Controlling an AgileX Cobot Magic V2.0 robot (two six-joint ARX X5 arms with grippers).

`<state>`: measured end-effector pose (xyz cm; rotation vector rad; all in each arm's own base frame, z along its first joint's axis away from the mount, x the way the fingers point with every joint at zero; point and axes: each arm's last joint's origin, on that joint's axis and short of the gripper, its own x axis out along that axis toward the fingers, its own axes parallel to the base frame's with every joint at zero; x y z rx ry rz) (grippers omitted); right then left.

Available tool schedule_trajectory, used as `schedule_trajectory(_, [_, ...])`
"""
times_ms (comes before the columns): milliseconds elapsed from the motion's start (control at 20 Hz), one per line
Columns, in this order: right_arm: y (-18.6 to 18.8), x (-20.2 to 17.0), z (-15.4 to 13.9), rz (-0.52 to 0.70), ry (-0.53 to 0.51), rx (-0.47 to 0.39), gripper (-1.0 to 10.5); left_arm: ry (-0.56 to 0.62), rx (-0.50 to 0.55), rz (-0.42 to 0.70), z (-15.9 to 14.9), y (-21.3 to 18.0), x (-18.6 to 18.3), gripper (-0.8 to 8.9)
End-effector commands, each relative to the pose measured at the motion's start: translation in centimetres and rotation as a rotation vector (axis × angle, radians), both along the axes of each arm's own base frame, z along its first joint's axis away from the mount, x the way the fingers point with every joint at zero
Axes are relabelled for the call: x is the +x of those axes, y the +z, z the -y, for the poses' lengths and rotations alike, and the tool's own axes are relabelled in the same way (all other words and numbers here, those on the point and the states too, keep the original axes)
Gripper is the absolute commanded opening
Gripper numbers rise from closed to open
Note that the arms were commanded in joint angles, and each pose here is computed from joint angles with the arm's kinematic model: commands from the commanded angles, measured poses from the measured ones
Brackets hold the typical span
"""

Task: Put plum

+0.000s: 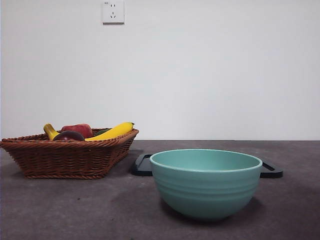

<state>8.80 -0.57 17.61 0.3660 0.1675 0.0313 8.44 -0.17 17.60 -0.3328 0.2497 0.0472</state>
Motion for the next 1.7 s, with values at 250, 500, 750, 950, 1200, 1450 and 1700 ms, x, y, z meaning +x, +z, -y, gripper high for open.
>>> schedule_trajectory(250, [4.2, -1.4, -0.2, 0.045, 0.002, 0.011, 0.1, -0.019, -0.035, 0.055, 0.1, 3.6, -0.3, 0.09])
schedule_trajectory(500, [7.1, -2.0, -0.4, 0.003, 0.059, -0.020, 0.1, -0.107, -0.035, 0.008, 0.3, 6.4, 0.0, 0.09])
schedule_trajectory(750, [9.9, -1.7, -0.6, -0.118, 0.167, -0.077, 0.1, -0.214, 0.023, -0.071, 0.6, 9.4, 0.5, 0.09])
schedule_trajectory(950, [11.7, -0.9, -0.7, -0.198, 0.261, -0.099, 0.1, -0.330, 0.052, -0.123, 0.9, 11.6, 1.3, 0.09])
schedule_trajectory(1200, [14.2, 0.2, -1.1, -0.281, 0.377, -0.109, 0.1, -0.516, 0.058, -0.207, 1.4, 13.5, 2.5, 0.09])
schedule_trajectory(1450, [16.1, 1.7, -2.1, -0.414, 0.537, -0.152, 0.1, -0.671, 0.091, -0.324, 2.1, 14.7, 3.6, 0.09])
schedule_trajectory(1700, [17.1, 3.4, -4.1, -0.526, 0.726, -0.210, 0.1, -0.832, 0.138, -0.422, 3.3, 16.2, 4.1, 0.09])
